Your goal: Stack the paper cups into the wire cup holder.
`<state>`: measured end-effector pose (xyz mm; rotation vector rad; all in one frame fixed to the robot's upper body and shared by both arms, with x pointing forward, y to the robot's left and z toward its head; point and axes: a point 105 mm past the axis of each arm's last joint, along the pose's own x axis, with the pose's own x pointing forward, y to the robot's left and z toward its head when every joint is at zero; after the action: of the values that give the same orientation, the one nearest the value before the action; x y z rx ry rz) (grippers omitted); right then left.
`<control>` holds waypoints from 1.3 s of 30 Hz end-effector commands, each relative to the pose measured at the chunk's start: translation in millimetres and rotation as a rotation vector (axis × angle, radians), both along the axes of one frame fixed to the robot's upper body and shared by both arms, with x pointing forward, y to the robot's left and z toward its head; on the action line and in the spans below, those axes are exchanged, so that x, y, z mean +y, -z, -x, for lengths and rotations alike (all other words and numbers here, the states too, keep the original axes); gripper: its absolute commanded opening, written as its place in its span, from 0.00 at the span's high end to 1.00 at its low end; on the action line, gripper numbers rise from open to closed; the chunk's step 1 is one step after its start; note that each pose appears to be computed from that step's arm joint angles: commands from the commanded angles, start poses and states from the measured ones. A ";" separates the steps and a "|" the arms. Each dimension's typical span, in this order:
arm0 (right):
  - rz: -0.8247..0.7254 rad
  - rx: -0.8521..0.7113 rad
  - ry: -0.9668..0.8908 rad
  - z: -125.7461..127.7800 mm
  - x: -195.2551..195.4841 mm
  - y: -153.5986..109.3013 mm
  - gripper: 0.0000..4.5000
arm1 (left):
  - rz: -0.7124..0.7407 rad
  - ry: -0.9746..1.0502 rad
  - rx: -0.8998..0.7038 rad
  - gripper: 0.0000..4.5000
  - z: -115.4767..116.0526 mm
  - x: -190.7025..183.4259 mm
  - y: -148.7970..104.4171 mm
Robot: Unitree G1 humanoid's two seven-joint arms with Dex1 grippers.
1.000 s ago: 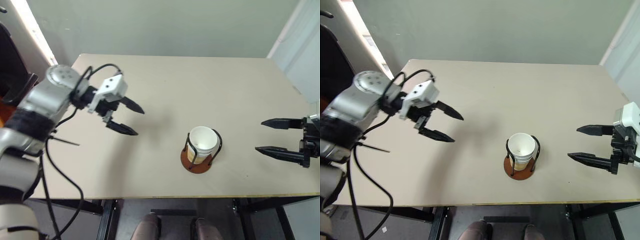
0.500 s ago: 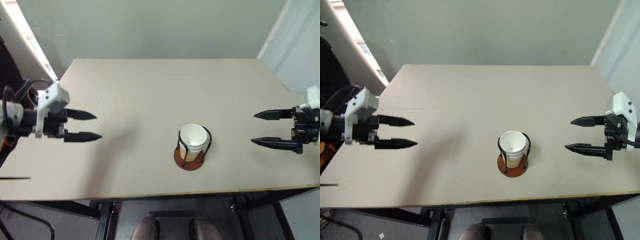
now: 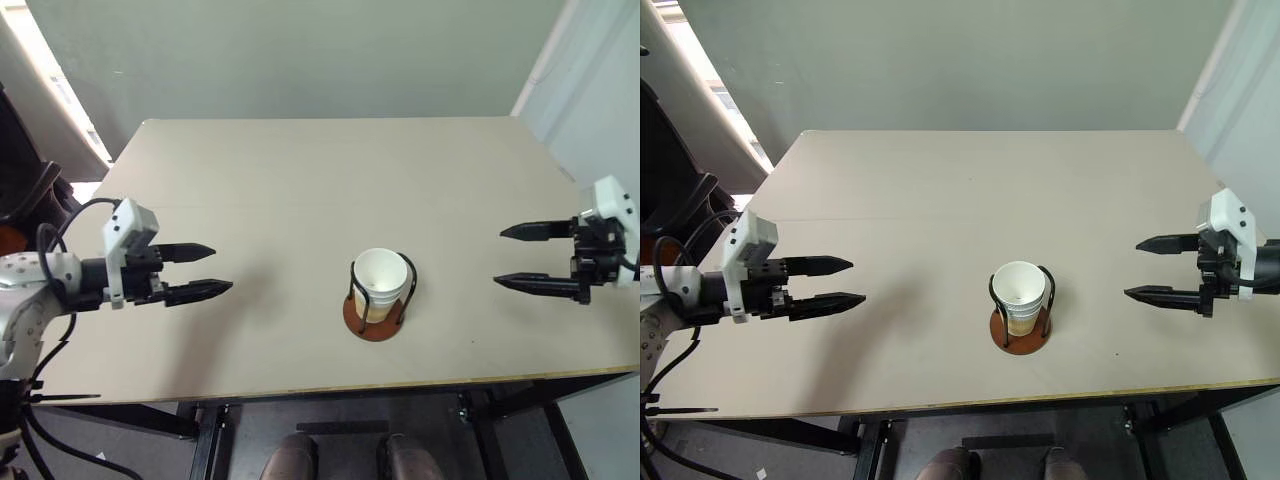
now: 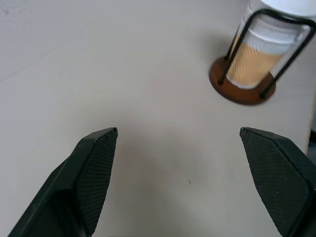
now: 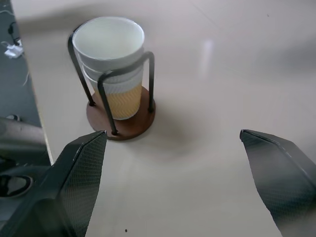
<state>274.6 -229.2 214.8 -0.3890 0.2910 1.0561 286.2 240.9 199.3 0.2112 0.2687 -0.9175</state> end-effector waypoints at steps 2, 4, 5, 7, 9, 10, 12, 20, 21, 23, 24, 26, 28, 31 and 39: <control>-0.042 -0.081 0.036 3.8 4.2 -16.3 0.00 | 0.029 -0.010 -0.053 0.06 0.8 -3.3 -12.2; -0.058 -0.091 0.045 3.4 7.5 -16.4 0.00 | 0.038 -0.025 -0.059 0.06 -1.5 -3.1 -11.7; -0.061 -0.092 0.044 3.5 9.7 -15.9 0.00 | 0.044 -0.026 -0.061 0.06 -2.2 -4.3 -11.5; -0.064 -0.093 0.043 3.4 12.6 -15.2 0.00 | 0.058 -0.018 -0.064 0.06 -2.7 -8.5 -11.9; -0.065 -0.099 0.045 2.3 13.5 -16.1 0.00 | 0.065 -0.014 -0.068 0.06 -4.2 -11.9 -12.7; -0.065 -0.102 0.046 1.6 13.7 -16.9 0.00 | 0.067 -0.013 -0.070 0.06 -5.1 -13.4 -13.2; -0.064 -0.106 0.048 0.4 13.9 -17.8 0.00 | 0.071 -0.011 -0.072 0.06 -6.5 -16.2 -13.5; -0.048 -0.087 0.034 -1.0 15.4 -14.5 0.00 | 0.064 0.024 -0.060 0.06 -3.3 -23.5 -17.4; -0.049 -0.088 0.031 -1.3 15.4 -15.4 0.00 | 0.060 0.025 -0.059 0.06 -2.9 -23.1 -18.4; -0.049 -0.089 0.025 -1.4 16.0 -16.0 0.00 | 0.055 0.024 -0.058 0.06 -2.4 -22.7 -20.3; -0.050 -0.088 0.022 -1.3 16.4 -15.9 0.00 | 0.054 0.024 -0.059 0.06 -2.3 -22.5 -21.0; -0.051 -0.085 0.016 -1.9 17.2 -14.9 0.00 | 0.053 0.023 -0.056 0.06 -2.3 -23.6 -20.8; -0.052 -0.086 0.012 -2.5 18.1 -14.7 0.00 | 0.054 0.024 -0.054 0.06 -2.1 -24.7 -20.1; -0.051 -0.086 0.004 -3.4 19.3 -14.9 0.00 | 0.052 0.027 -0.048 0.06 -2.1 -26.5 -18.3; -0.044 -0.095 -0.010 -2.2 20.2 -18.8 0.00 | 0.050 0.025 -0.047 0.06 -1.7 -26.5 -17.0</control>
<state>278.7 -208.9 220.6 -0.3655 0.2268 1.0498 289.3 217.6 206.1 0.1531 0.2294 -0.9359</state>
